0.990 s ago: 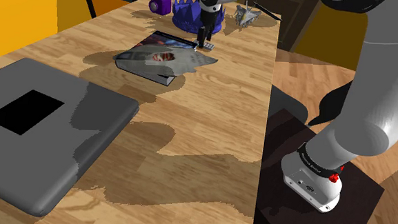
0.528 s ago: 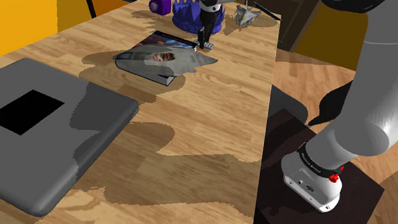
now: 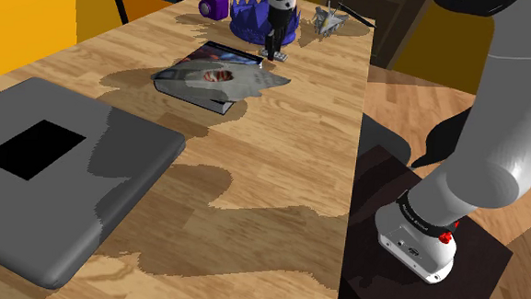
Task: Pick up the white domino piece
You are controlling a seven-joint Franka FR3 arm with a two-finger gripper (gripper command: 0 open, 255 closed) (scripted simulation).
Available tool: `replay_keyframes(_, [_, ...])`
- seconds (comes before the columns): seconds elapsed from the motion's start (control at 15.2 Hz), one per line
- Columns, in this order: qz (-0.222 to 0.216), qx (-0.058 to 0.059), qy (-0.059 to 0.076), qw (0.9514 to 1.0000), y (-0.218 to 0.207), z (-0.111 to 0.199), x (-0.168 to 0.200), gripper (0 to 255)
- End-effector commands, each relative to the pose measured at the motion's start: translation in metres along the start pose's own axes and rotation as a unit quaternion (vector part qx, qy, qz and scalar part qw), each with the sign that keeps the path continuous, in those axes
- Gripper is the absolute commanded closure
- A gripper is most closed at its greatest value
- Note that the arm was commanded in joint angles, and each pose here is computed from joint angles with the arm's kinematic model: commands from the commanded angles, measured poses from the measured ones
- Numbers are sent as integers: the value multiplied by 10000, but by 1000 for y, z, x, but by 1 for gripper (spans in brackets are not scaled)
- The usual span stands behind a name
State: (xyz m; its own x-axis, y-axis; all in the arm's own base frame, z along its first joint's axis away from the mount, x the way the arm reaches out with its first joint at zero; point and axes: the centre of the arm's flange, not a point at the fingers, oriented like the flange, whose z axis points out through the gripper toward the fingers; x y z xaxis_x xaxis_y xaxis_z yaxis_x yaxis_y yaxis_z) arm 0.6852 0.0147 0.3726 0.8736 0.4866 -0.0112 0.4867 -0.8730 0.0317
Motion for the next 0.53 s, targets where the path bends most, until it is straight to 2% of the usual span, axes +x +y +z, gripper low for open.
replay_keyframes(0.0, [0,0,-2,10000,0,-11,0,255])
replay_keyframes(0.46, [0,0,-2,10000,2,-48,-1,255])
